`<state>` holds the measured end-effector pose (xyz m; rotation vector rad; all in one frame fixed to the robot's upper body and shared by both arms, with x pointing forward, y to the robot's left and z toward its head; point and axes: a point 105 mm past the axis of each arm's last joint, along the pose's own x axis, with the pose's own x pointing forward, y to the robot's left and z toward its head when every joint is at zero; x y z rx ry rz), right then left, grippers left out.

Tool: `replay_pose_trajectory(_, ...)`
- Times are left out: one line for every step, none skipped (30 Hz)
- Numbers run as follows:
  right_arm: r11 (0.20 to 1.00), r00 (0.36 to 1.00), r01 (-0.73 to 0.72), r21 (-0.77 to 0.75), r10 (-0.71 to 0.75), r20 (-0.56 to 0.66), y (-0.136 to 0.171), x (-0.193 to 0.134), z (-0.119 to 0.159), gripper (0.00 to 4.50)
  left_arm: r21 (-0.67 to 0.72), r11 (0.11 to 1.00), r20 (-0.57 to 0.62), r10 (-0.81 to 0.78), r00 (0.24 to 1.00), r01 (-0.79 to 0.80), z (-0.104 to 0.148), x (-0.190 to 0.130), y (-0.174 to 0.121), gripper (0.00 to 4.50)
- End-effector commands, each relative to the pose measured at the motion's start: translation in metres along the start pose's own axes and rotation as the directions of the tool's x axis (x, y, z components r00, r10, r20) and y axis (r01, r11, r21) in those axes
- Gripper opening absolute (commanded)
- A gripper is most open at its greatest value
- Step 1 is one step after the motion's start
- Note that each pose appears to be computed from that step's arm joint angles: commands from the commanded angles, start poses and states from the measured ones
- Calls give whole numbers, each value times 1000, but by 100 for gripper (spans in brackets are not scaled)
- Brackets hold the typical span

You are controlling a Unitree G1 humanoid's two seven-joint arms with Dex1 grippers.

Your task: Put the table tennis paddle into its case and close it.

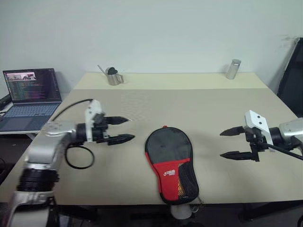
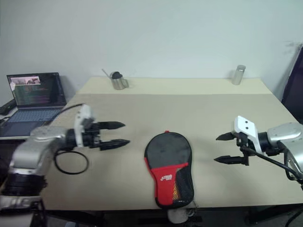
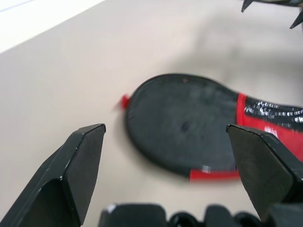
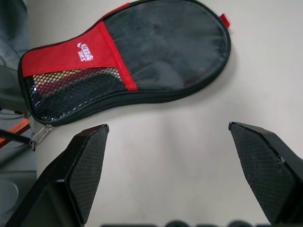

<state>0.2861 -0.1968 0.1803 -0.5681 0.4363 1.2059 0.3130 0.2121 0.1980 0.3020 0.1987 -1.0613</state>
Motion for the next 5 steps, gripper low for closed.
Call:
replay_pose_trajectory(999,999,-28,-24,27,-31,4,-6,0,447,30,999,-22,19,1000,-19,4,-20,-7,450)
replay_pose_trajectory(999,999,-29,-20,28,-34,4,-5,-1,447,23,999,-38,40,998,-39,0,-26,-7,450)
replay_pose_trajectory(999,999,-32,-20,31,-40,4,-4,-2,447,14,998,-56,56,997,-55,-4,-32,-8,450)
replay_pose_trajectory(999,999,-35,-22,34,-40,4,-2,-1,447,9,998,-69,66,995,-66,-6,-36,-9,450)
replay_pose_trajectory(999,999,-39,-28,38,-32,3,0,0,447,8,997,-81,79,994,-79,-9,-39,-10,450)
